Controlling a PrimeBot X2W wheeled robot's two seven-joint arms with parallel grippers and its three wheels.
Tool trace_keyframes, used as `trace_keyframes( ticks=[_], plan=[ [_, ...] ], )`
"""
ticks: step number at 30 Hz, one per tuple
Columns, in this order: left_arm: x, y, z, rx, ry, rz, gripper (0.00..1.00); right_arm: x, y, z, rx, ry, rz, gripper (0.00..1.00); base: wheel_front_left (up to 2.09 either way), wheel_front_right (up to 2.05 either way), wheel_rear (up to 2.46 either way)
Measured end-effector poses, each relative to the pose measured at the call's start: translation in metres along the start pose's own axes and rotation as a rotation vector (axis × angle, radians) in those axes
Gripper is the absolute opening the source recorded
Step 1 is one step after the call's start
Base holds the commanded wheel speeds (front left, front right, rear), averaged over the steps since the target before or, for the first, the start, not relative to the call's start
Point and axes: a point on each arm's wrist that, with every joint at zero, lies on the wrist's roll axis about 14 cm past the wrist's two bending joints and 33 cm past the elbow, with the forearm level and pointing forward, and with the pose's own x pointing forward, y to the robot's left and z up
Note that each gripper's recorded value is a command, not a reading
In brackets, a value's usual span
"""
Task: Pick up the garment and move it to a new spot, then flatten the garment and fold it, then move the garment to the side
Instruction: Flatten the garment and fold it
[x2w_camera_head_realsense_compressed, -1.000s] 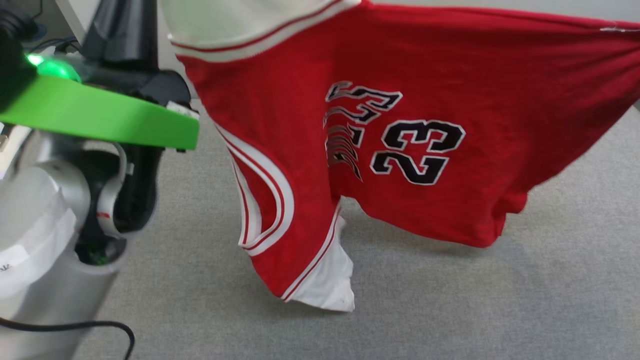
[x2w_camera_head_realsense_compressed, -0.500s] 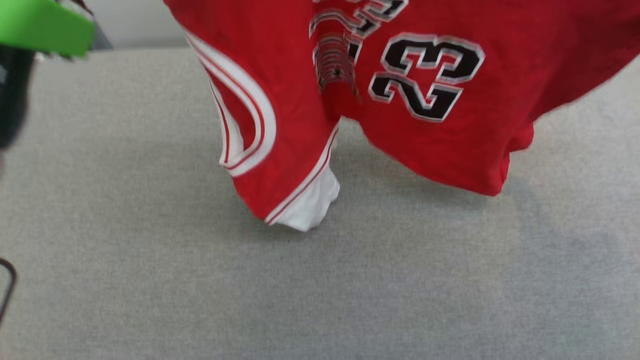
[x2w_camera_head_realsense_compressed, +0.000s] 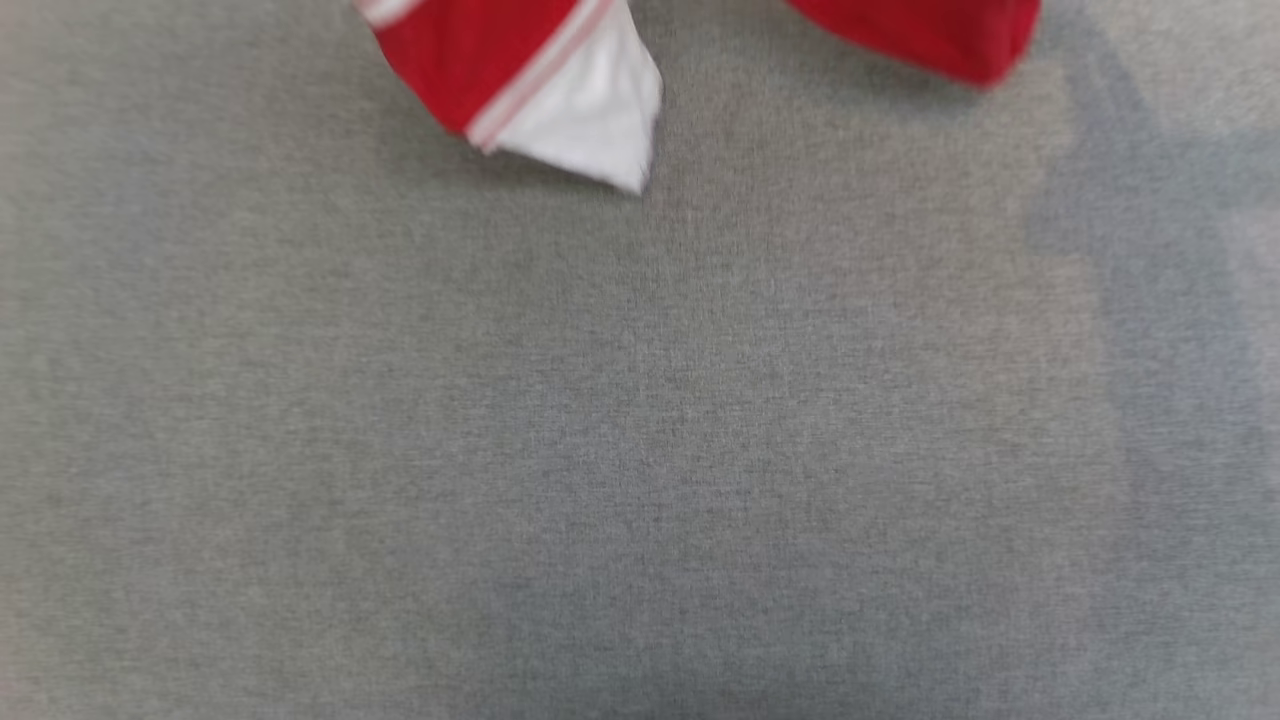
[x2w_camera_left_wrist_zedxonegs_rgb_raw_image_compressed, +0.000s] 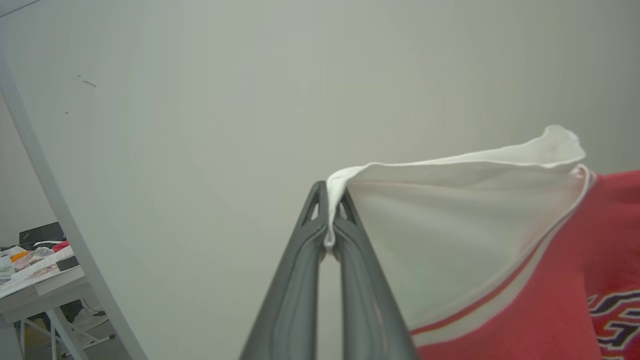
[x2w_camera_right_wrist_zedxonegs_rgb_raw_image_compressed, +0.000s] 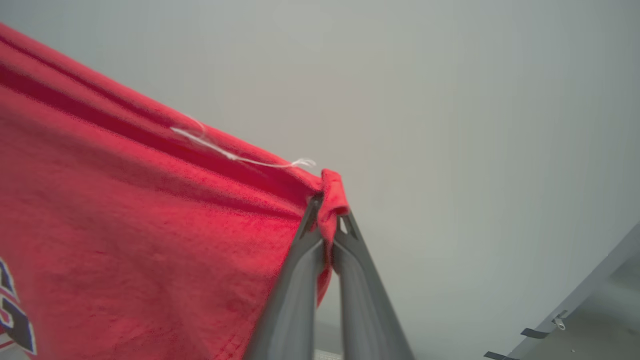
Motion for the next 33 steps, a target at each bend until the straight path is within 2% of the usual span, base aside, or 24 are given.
trace_keyframes(
  ticks=[7,13,18,22,27,33],
  plan=[
    [0.049,0.022,-0.041,0.055,-0.017,0.045,0.00,0.057,0.000,-0.039,0.000,0.002,-0.026,0.00,0.00,0.00,0.00],
    [0.073,0.032,-0.050,0.105,-0.110,0.070,0.00,0.083,-0.008,-0.052,-0.013,-0.049,-0.071,0.00,0.00,0.00,0.00],
    [0.078,0.025,-0.090,0.113,-0.098,0.063,0.00,0.097,-0.012,-0.072,-0.036,-0.048,-0.090,0.00,0.00,0.00,0.00],
    [0.074,0.009,-0.128,0.078,-0.044,0.034,0.00,0.102,-0.006,-0.102,-0.041,-0.011,-0.078,0.00,0.00,0.00,0.00],
    [0.047,-0.017,-0.179,-0.005,0.049,-0.009,0.00,0.105,0.008,-0.122,-0.023,-0.022,-0.053,0.00,0.00,0.00,0.00],
    [0.000,-0.050,-0.223,-0.134,0.159,-0.039,0.00,0.081,0.032,-0.171,-0.037,0.082,0.013,0.00,0.00,0.00,0.00]
  ],
)
